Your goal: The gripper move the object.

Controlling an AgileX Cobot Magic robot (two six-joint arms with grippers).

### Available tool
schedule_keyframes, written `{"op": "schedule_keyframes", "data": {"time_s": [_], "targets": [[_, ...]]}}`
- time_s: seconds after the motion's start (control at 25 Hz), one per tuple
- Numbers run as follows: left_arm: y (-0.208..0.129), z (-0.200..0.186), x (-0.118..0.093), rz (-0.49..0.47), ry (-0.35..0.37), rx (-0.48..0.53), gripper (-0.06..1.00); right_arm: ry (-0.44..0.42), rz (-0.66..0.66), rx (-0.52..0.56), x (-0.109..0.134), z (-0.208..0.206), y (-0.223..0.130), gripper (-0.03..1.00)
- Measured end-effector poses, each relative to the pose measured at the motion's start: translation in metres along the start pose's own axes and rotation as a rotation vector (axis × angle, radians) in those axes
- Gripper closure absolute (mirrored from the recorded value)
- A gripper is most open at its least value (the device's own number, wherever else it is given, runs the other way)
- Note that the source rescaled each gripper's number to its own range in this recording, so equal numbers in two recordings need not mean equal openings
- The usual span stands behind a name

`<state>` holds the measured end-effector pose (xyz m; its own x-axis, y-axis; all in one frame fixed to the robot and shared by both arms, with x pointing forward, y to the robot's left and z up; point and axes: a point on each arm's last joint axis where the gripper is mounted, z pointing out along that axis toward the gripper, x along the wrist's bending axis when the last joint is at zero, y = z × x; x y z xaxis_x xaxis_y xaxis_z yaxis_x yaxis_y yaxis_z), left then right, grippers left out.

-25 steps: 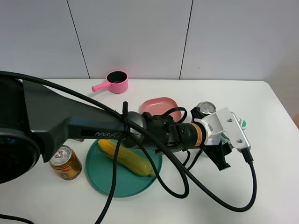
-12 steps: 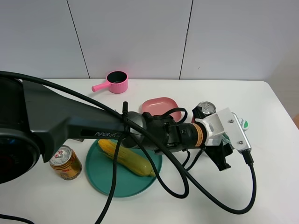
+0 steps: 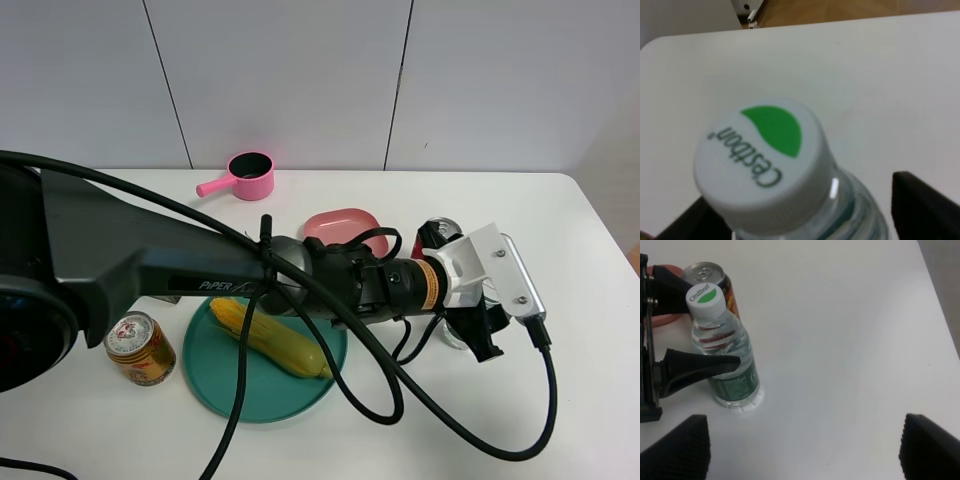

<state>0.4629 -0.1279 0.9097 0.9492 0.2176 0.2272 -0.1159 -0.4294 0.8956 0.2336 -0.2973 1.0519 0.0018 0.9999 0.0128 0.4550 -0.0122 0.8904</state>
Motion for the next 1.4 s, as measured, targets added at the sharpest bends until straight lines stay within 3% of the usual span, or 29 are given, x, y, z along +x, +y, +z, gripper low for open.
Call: {"op": "schedule_keyframes", "data": {"time_s": [0.12,0.32,0.64,0.84,1.2,1.4], "targets": [[0.002,0.0,0.0,0.001,-0.002,-0.017,0.65,0.0,0.0,0.0,0.0,0.0,0.0,-0.03],[0.005,0.0,-0.001,0.004,-0.007,-0.056,0.47,0.0,0.0,0.0,0.0,0.0,0.0,-0.03],[0.023,-0.01,0.005,0.013,0.013,-0.067,0.46,0.0,0.0,0.0,0.0,0.0,0.0,-0.03],[0.042,-0.027,0.014,0.013,0.054,-0.005,0.45,0.0,0.0,0.0,0.0,0.0,0.0,-0.03],[0.102,-0.092,0.041,0.037,0.18,0.062,0.45,0.0,0.0,0.0,0.0,0.0,0.0,-0.03],[0.11,-0.146,0.093,0.008,0.343,0.165,0.45,0.0,0.0,0.0,0.0,0.0,0.0,-0.03]]}}
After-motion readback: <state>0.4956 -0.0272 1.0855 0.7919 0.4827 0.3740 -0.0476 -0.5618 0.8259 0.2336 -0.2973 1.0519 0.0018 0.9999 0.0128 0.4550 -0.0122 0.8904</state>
